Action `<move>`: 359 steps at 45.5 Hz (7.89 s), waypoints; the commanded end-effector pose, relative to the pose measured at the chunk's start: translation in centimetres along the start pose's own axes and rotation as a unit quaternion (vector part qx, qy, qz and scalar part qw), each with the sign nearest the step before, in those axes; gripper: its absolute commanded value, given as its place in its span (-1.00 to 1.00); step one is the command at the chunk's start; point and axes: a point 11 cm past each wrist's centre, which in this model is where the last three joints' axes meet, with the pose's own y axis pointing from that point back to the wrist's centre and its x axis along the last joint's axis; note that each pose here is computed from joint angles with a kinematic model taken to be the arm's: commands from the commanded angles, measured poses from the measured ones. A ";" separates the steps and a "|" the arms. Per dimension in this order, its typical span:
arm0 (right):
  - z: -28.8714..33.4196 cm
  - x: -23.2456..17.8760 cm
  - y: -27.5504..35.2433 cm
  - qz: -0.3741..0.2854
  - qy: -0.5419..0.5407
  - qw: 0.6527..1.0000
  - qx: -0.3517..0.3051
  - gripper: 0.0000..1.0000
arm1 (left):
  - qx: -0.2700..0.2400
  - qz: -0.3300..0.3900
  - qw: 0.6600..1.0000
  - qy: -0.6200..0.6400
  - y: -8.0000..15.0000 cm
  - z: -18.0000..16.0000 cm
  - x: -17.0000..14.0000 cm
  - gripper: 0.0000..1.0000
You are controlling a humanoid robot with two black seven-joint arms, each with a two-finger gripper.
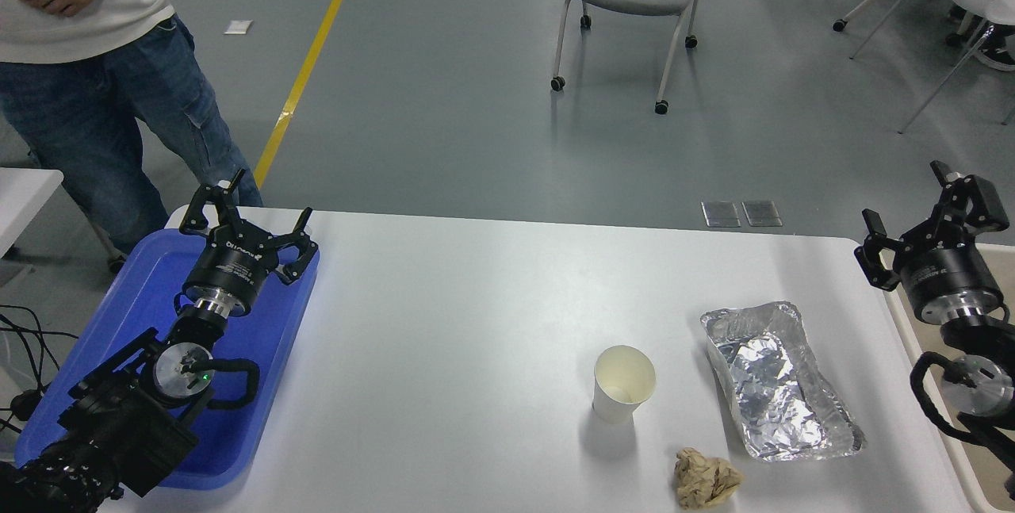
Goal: Pick up paper cup place in dustbin
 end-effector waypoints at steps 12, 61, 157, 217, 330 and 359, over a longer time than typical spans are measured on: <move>0.7 -0.3 0.1 -0.002 -0.001 1.000 -0.006 1.00 | 0.000 0.000 1.000 0.000 0.0 0.0 0.0 1.00; -9.3 -2.3 -0.5 -0.261 0.560 0.722 -0.313 1.00 | 0.000 0.000 1.000 0.000 0.0 0.0 0.0 1.00; -1.1 -25.7 1.1 -0.566 0.610 0.404 -0.381 0.91 | 0.000 0.000 1.000 0.000 0.0 0.0 0.0 1.00; 11.9 -22.6 4.5 -0.560 0.659 0.362 -0.348 0.75 | -0.001 -0.001 1.000 0.001 0.0 0.0 0.0 1.00; -19.9 -17.0 2.8 -0.373 0.663 0.454 -0.464 -1.00 | 0.000 0.000 1.000 0.000 0.0 0.0 0.0 1.00; -26.6 7.1 7.3 -0.146 0.601 0.566 -0.545 -1.00 | 0.000 0.000 1.000 0.000 0.0 0.0 0.0 1.00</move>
